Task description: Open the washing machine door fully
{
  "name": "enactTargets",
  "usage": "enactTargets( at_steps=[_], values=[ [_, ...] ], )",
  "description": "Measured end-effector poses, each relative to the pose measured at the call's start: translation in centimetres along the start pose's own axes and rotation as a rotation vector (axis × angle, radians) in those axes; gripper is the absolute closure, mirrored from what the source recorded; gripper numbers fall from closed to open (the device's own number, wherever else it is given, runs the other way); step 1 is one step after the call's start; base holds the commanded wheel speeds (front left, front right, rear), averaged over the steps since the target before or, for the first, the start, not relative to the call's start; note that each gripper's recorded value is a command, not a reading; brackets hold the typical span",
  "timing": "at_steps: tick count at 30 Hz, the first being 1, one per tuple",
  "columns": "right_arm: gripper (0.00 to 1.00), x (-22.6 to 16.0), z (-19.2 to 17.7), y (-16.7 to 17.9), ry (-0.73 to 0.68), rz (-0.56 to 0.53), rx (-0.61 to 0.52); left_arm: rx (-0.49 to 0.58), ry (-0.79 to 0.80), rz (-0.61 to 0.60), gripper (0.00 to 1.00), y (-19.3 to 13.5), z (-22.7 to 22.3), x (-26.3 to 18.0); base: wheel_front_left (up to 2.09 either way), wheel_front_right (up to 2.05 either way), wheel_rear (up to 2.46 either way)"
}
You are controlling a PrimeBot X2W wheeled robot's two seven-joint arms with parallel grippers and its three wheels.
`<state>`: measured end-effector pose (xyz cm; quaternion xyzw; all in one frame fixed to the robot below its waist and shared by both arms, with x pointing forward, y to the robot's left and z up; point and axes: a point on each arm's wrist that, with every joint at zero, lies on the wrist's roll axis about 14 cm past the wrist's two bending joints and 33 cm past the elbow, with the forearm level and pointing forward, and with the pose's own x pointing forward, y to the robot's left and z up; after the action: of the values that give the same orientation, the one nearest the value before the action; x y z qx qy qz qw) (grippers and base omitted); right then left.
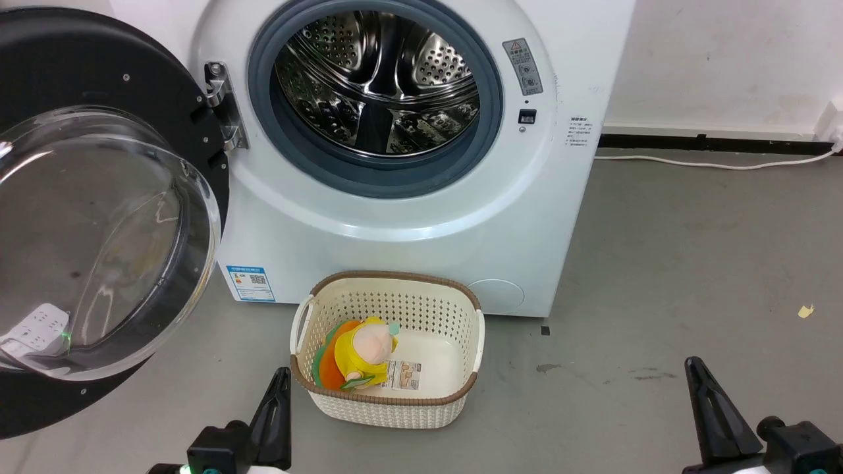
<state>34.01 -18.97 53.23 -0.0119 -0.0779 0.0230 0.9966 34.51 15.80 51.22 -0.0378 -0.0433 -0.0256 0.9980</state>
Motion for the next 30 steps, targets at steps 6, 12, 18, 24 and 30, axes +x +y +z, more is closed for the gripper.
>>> enactTargets(
  at_steps=[6,12,18,24,30],
  values=[
    [1.00,0.05,-0.22,0.11,0.014,0.003,0.001,0.009,0.008,0.002,1.00,0.10,-0.06,0.07,0.00,0.00,0.00],
    [1.00,0.11,-0.42,0.26,0.027,0.008,0.002,0.016,0.015,0.002,1.00,0.16,-0.06,0.16,0.00,0.00,0.00],
    [1.00,0.24,-0.51,0.38,0.035,0.011,0.002,0.018,0.018,0.000,1.00,0.18,0.00,0.26,0.00,0.00,0.00],
    [1.00,0.50,-0.47,0.55,0.040,0.017,0.002,0.026,0.021,0.008,1.00,0.45,0.09,0.40,0.00,0.00,0.00],
    [1.00,0.57,-0.64,0.71,0.052,0.021,0.002,0.028,0.032,0.011,1.00,0.51,0.00,0.49,0.00,0.00,0.00]
  ],
)
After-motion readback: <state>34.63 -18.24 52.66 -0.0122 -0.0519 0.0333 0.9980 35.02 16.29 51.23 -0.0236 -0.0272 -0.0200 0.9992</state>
